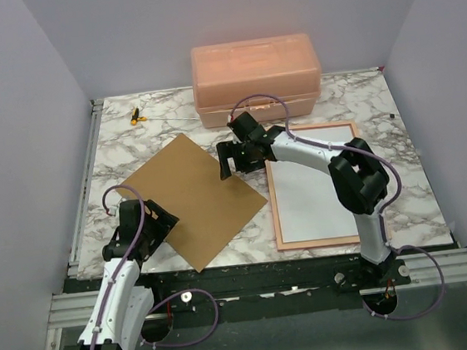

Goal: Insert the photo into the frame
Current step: Adjust the photo frame item at the center of the board.

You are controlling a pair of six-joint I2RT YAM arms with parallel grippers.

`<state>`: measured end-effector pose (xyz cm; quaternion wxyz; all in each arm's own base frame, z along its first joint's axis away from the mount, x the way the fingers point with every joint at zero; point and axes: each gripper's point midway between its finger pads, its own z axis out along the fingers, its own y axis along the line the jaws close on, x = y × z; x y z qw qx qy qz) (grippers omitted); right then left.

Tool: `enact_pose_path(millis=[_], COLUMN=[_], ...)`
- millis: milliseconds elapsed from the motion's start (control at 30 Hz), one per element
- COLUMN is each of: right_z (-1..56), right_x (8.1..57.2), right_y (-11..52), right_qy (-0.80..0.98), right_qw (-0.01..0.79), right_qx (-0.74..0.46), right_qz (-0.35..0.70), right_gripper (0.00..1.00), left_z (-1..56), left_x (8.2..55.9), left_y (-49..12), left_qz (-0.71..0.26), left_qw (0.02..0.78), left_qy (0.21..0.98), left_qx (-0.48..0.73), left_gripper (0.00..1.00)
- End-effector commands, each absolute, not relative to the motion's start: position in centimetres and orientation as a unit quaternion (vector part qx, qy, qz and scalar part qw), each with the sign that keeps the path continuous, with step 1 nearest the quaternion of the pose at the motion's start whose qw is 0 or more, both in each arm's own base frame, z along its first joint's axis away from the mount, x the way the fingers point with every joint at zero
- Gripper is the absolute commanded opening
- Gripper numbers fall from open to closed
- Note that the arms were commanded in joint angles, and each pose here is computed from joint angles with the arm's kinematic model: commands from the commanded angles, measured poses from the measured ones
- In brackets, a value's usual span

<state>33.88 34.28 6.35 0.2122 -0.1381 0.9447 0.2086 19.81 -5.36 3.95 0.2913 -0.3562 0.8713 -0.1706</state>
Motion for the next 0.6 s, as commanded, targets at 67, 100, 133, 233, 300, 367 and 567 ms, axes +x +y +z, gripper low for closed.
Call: enact_pose_path(millis=[67,100,133,233,300,367,567], right_z=[4.0,3.4,3.1,1.7,1.4,1.7,3.8], right_x=[37.9,38.0,38.2,38.2,37.5,36.6,32.5], right_y=[36.7,37.1,37.6,38.4,38.9,39.5,40.7], right_qy=[0.942,0.943,0.942,0.943,0.941,0.935,0.902], right_qw=[0.216,0.209,0.205,0.187,0.171,0.158,0.118], right_qx=[-0.130,-0.131,-0.132,-0.135,-0.140,-0.145,-0.150], right_qz=[0.220,0.224,0.228,0.240,0.257,0.283,0.387], right_gripper=[0.96,0.96,0.96,0.95,0.95,0.95,0.94], left_z=[4.2,4.1,4.0,3.7,3.6,3.7,4.1], left_x=[20.7,20.9,21.0,21.3,21.6,21.9,22.3], left_y=[-3.5,-3.2,-3.0,-3.0,-3.2,-3.8,-5.5], left_qz=[-0.147,-0.146,-0.147,-0.154,-0.163,-0.181,-0.225], left_qw=[0.308,0.310,0.308,0.302,0.301,0.300,0.286], left_qy=[0.860,0.857,0.857,0.858,0.859,0.863,0.870], left_qx=[-0.378,-0.385,-0.386,-0.386,-0.380,-0.364,-0.333], left_gripper=[0.86,0.86,0.86,0.85,0.85,0.85,0.83])
